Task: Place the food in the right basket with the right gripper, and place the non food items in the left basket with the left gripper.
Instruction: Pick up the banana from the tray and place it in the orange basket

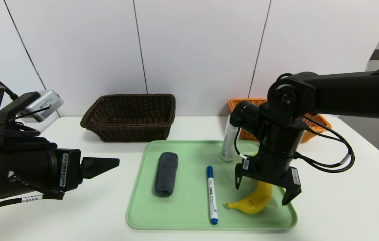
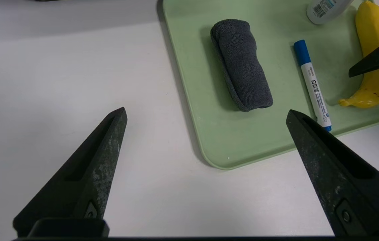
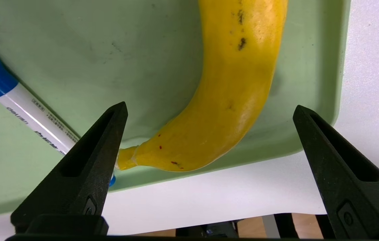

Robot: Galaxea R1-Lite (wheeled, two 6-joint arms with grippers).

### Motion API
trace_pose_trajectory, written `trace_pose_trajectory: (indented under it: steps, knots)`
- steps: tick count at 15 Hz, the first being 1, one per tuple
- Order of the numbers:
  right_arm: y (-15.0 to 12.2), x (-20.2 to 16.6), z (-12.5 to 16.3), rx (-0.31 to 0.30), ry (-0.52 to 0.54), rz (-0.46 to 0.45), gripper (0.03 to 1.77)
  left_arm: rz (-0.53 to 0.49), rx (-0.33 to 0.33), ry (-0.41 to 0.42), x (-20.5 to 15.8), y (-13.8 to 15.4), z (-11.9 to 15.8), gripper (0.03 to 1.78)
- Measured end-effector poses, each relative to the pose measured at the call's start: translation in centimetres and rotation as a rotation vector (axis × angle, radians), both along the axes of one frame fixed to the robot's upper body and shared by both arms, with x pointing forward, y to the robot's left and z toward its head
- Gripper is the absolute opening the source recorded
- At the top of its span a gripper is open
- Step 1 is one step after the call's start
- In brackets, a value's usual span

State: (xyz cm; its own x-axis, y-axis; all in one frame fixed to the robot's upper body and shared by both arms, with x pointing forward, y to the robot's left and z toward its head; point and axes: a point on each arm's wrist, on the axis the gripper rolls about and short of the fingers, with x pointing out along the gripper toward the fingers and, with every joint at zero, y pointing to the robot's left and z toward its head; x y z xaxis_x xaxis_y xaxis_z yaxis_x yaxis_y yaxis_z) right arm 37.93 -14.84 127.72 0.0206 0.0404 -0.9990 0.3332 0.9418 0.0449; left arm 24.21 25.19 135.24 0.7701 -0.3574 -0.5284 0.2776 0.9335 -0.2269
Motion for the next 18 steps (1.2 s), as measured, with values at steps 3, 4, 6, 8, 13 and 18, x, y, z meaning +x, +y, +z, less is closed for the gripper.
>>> trace_pose_trajectory:
  steps: [3, 4, 6, 8, 13, 18]
  knots:
    - [-0.3, 0.2, -0.1, 0.012, 0.011, -0.01, 1.7, -0.001, -0.003, -0.005, -0.2, 0.1, 0.1, 1.69]
    - [-0.5, 0.4, -0.2, 0.018, 0.017, -0.017, 1.7, -0.001, -0.005, -0.009, -0.3, 0.2, 0.2, 1.69]
    - [-0.7, 0.6, -0.2, 0.023, 0.02, -0.028, 1.7, -0.002, -0.001, -0.001, -0.5, 0.3, 0.1, 1.69]
    - [-0.8, 0.7, -0.4, 0.021, 0.024, -0.033, 1.7, -0.003, 0.0, -0.001, -0.6, 0.3, 0.1, 1.69]
    - [-0.8, 1.1, -0.9, 0.015, 0.033, -0.037, 1.7, -0.009, 0.0, 0.004, -0.6, 0.3, -0.1, 1.69]
    - [-0.7, 1.3, -1.4, 0.007, 0.044, -0.036, 1.58, -0.015, 0.0, 0.012, -0.7, 0.3, -0.3, 1.69]
